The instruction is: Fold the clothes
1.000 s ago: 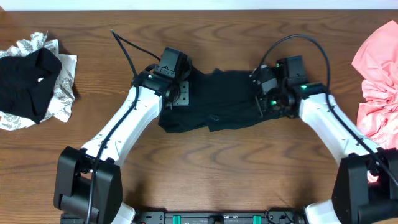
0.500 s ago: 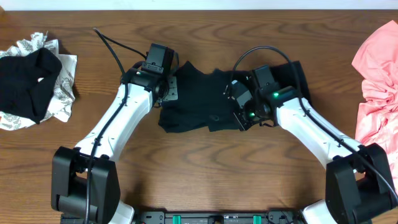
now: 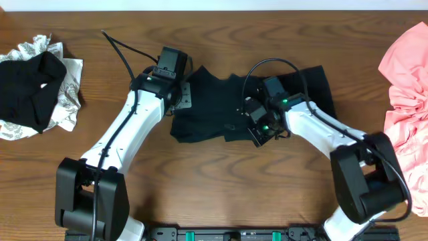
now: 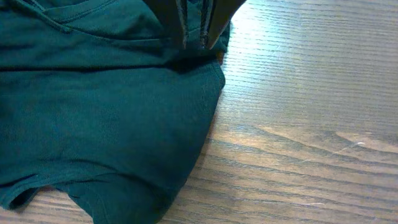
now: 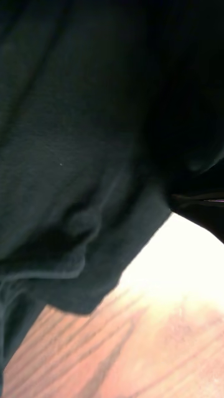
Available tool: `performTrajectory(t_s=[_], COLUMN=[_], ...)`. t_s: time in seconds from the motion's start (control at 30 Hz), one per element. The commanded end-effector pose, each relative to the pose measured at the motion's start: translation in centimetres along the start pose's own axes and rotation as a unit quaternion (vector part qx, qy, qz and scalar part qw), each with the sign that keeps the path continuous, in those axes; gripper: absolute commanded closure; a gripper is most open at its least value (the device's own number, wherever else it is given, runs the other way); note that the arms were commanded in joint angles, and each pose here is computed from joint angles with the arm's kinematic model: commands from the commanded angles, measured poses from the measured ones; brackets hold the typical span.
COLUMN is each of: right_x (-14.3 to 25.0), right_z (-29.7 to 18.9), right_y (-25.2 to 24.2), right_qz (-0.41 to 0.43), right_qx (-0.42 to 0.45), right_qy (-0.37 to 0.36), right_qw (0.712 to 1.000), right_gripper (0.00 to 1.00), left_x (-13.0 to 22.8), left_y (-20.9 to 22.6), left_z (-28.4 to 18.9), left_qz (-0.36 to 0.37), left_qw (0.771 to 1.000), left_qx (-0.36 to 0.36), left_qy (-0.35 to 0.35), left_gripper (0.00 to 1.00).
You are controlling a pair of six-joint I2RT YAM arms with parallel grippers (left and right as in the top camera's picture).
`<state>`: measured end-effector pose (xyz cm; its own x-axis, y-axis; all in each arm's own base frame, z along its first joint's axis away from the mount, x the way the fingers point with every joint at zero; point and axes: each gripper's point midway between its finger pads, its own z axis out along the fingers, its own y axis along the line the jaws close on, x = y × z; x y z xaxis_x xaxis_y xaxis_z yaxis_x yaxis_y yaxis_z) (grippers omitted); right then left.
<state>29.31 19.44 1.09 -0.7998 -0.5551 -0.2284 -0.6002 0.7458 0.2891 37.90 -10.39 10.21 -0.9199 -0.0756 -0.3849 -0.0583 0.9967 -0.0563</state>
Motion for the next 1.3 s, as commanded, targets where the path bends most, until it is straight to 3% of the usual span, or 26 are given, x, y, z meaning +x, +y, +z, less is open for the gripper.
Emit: performTrajectory(t_s=[0.0,0.4,0.63,1.0,1.27], right_x=[-0.6,-2.1,-2.7,-2.7,-4.1], right_z=[0.3,0.3,0.0,-0.1,-0.3], right_y=[0.2,-0.1,1.2,-1.3,-1.5], right_qz=[-0.017,-0.022,-0.023,0.012,0.016], right_qx=[0.001,0.007,-0.033,0.037,0.041], right_qy=[-0.007,-0.038,-0.050,-0.046,-0.074], right_qw=[1.000,0.999,0.998,0.998,0.996], right_gripper=[0.99,0.99,0.99,0.99,0.99], left_x=[0.0,0.0,0.0,0.2,0.2], left_y=[0.5,0.5,0.5,0.5,0.5], left_z=[0.2,0.2,0.2,0.2,0.2], left_qz=[-0.002,-0.002,-0.002,-0.002,-0.002], left_qw=[1.000,1.000,1.000,1.000,1.000], left_qx=[-0.011,-0.011,-0.011,-0.012,-0.012], left_qy=[0.000,0.000,0.000,0.003,0.003], left_gripper=[0.88,0.83,0.83,0.83,0.83])
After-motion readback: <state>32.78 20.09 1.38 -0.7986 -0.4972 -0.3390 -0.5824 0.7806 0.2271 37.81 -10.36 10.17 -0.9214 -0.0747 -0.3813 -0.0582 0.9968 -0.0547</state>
